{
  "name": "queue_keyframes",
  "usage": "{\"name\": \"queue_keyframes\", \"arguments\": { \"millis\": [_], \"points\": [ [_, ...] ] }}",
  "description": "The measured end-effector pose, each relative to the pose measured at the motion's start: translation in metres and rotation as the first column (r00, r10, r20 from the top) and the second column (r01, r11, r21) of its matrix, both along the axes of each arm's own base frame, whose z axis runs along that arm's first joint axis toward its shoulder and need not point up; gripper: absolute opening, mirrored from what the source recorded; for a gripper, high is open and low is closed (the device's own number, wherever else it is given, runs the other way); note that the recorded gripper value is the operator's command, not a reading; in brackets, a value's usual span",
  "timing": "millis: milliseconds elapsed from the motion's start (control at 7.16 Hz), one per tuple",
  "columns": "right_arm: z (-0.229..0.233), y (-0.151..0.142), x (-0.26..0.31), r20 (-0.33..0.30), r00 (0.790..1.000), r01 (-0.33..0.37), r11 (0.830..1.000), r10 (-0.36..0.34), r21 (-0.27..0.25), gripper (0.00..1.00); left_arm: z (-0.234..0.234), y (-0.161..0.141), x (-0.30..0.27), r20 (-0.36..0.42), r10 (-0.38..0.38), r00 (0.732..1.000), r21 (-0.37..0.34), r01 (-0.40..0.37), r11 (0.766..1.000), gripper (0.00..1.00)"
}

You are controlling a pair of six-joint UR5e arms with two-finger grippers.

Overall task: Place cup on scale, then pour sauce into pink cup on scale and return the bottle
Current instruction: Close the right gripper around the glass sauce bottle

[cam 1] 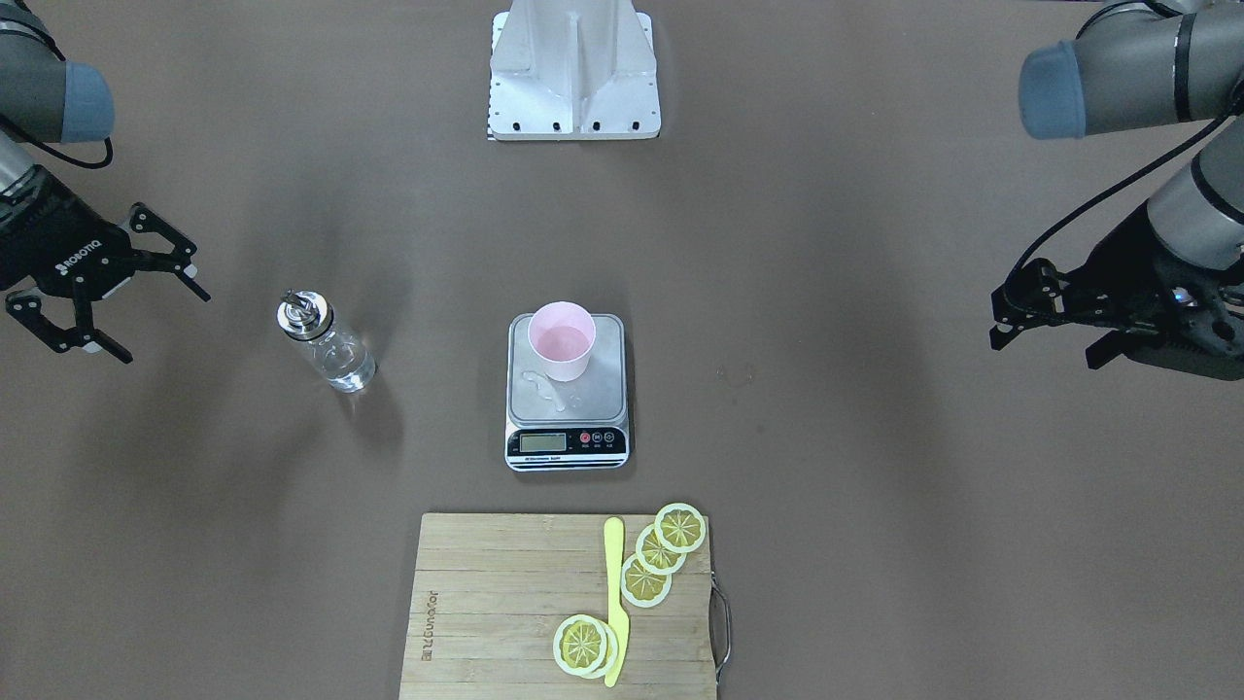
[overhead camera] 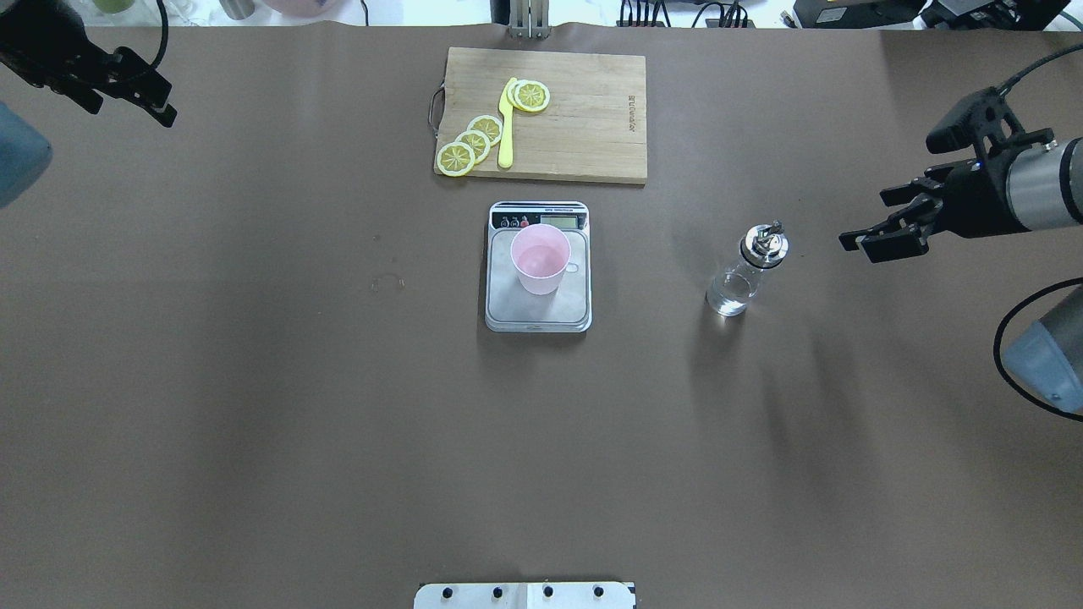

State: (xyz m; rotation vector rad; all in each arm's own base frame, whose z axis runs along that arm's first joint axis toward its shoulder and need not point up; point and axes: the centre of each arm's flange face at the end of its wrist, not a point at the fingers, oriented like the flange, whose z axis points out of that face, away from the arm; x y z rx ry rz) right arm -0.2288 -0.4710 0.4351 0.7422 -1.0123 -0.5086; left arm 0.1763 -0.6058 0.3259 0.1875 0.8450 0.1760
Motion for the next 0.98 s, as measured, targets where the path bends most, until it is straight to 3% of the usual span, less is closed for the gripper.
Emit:
{"name": "queue_keyframes", "arguments": {
  "millis": [279, 559, 977],
  "points": [
    [0.018, 0.011, -0.023, 0.066, 0.998, 0.019, 0.999, -0.021, 0.029, 0.99, 0.001, 0.0, -0.001, 0.001, -0.001, 1.0, -0.001, 0.001, 1.0, 0.99],
    [0.028, 0.022, -0.053, 0.089, 0.996, -0.015, 0.995, 0.006, 0.095, 0.98, 0.001, 0.0, -0.001, 0.002, -0.003, 1.0, -0.003, 0.003, 1.0, 0.99],
    [0.027, 0.045, -0.093, 0.109, 0.992, -0.088, 0.981, 0.07, 0.173, 0.82, 0.002, -0.002, -0.006, 0.004, -0.011, 1.0, -0.007, 0.011, 1.0, 0.99]
  ]
}}
